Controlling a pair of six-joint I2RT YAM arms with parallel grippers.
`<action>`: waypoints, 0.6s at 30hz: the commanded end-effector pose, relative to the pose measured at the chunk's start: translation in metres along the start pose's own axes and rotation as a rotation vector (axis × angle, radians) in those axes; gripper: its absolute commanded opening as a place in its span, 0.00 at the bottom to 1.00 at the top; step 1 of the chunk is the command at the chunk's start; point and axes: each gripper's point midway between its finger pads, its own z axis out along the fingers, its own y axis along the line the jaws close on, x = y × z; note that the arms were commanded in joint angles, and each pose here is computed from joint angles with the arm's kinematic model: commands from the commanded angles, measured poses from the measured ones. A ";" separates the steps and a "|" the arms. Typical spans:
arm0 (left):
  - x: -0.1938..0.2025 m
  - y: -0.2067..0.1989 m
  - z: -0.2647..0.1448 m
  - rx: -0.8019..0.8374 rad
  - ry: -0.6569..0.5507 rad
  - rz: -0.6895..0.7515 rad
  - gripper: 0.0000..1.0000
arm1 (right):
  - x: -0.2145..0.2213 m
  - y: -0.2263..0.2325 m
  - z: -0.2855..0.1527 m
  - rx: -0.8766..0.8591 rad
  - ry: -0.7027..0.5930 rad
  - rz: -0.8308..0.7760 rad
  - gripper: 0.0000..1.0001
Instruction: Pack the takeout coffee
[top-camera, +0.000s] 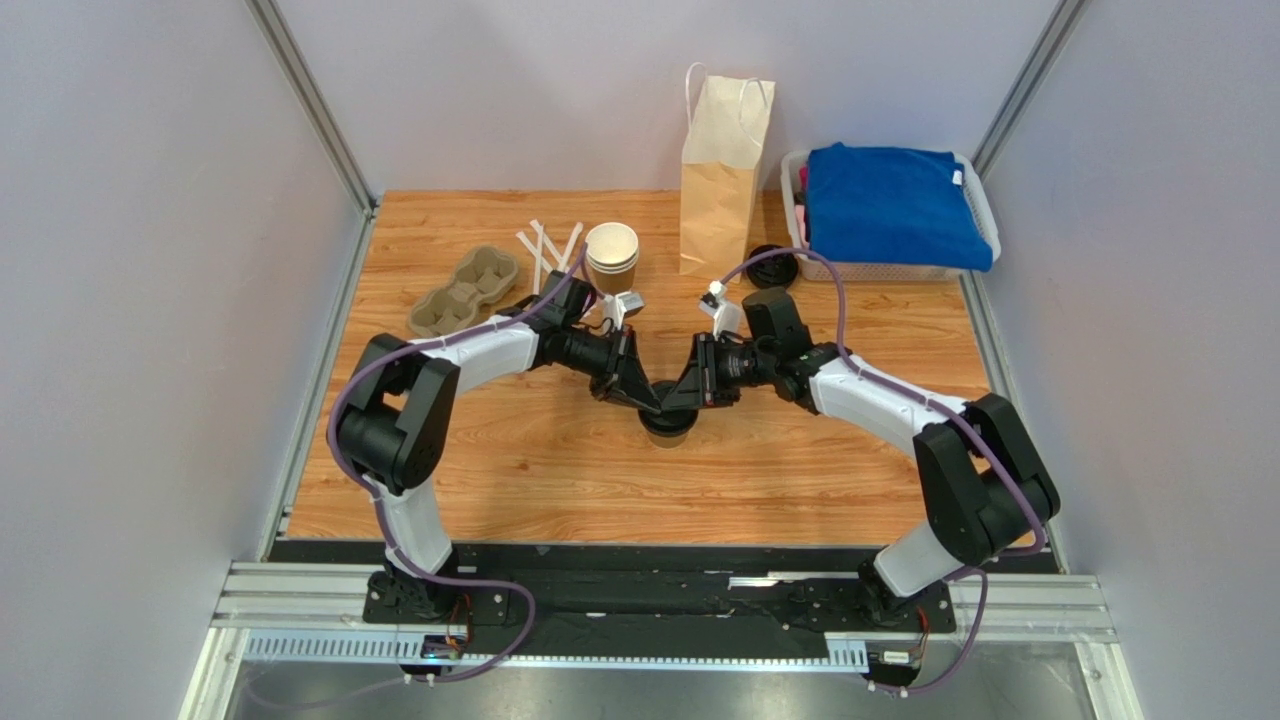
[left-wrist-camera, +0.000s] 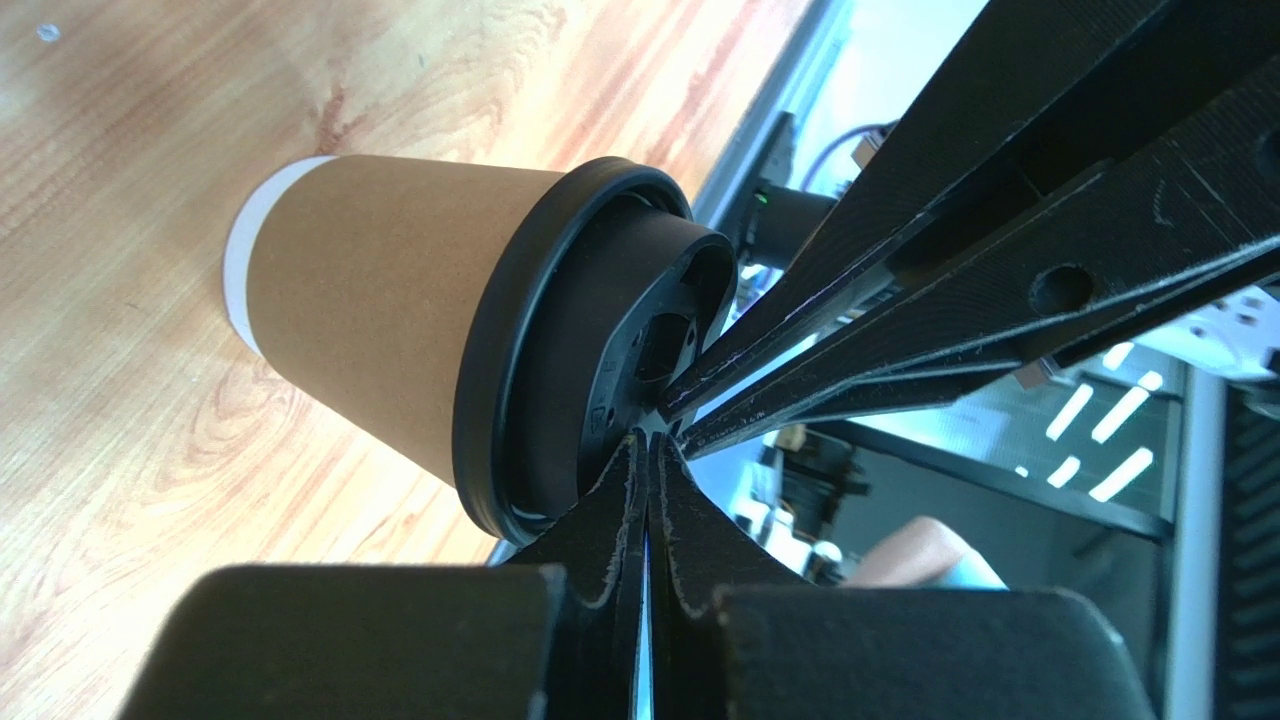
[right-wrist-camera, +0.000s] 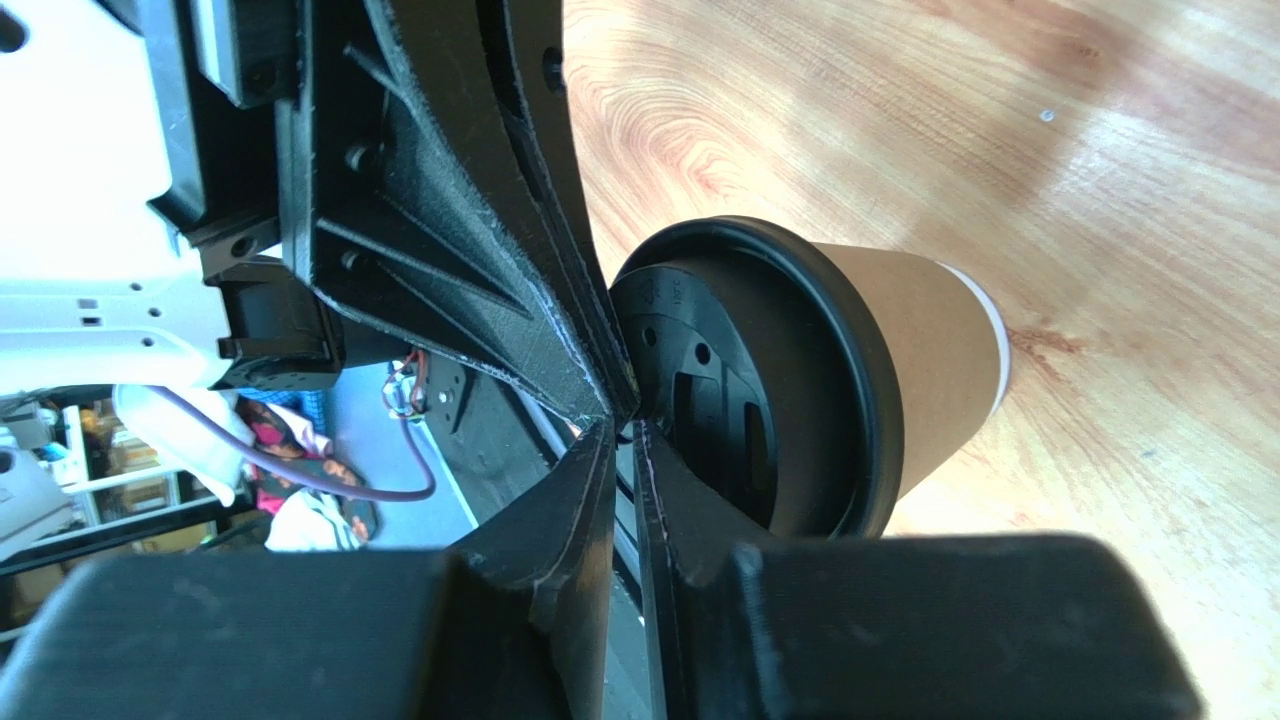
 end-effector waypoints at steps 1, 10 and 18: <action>0.007 0.054 0.007 -0.114 0.007 -0.051 0.00 | 0.005 -0.017 0.006 0.034 0.008 0.038 0.16; 0.011 0.081 0.021 -0.116 0.046 -0.088 0.00 | 0.018 -0.056 0.009 0.075 0.037 0.113 0.10; 0.010 0.099 0.029 -0.142 0.047 -0.109 0.00 | 0.023 -0.075 0.010 0.086 0.050 0.145 0.08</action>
